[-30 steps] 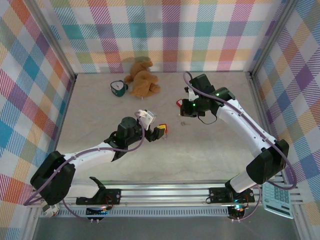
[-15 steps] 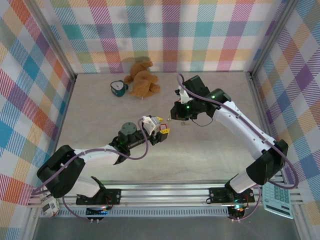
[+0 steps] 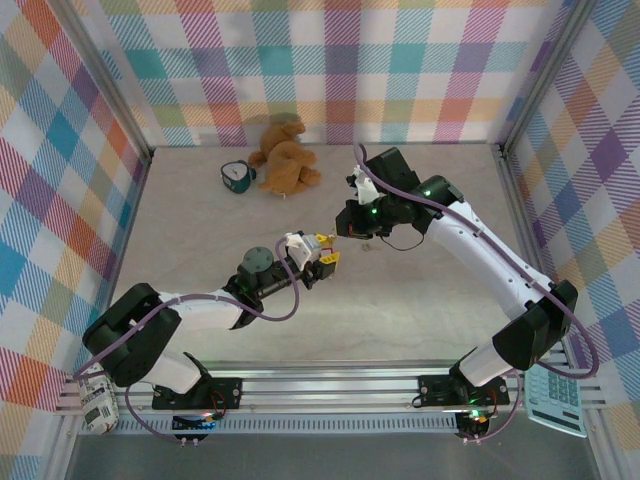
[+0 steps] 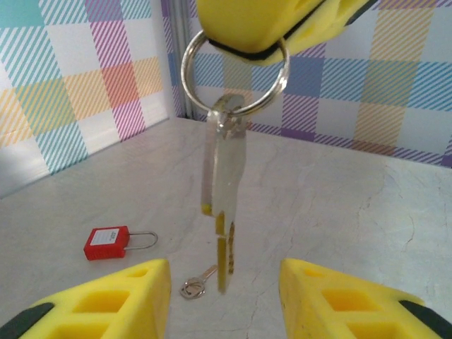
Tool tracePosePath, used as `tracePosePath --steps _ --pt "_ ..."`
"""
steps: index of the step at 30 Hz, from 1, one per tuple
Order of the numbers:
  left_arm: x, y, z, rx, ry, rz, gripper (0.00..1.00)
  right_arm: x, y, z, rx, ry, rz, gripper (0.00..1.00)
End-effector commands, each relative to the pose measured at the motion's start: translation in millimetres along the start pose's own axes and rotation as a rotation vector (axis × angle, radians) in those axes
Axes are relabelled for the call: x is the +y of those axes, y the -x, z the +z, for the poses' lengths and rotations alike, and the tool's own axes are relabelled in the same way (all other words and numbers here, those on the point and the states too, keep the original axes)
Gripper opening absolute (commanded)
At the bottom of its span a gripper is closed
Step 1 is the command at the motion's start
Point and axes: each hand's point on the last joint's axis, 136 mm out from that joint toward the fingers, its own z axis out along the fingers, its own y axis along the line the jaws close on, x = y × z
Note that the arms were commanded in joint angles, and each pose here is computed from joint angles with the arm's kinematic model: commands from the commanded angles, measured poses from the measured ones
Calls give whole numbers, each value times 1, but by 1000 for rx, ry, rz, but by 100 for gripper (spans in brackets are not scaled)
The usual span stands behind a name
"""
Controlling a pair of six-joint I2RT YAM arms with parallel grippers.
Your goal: Unlock with the key
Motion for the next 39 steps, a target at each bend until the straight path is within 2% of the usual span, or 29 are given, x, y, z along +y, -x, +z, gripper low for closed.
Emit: tracePosePath --steps 1,10,32,36,39 --pt "-7 16 0 -78 -32 0 40 14 4 -4 -13 45 -12 5" --pt "-7 11 -1 -73 -27 -11 23 13 2 0 -7 54 1 5" --pt "-6 21 -1 -114 -25 -41 23 13 -2 1 -2 72 15 5" --pt "-5 23 -1 -120 -26 -44 22 14 -4 -1 -3 77 14 5" --pt "-6 23 0 -123 -28 -48 16 12 -5 0 -4 76 17 5"
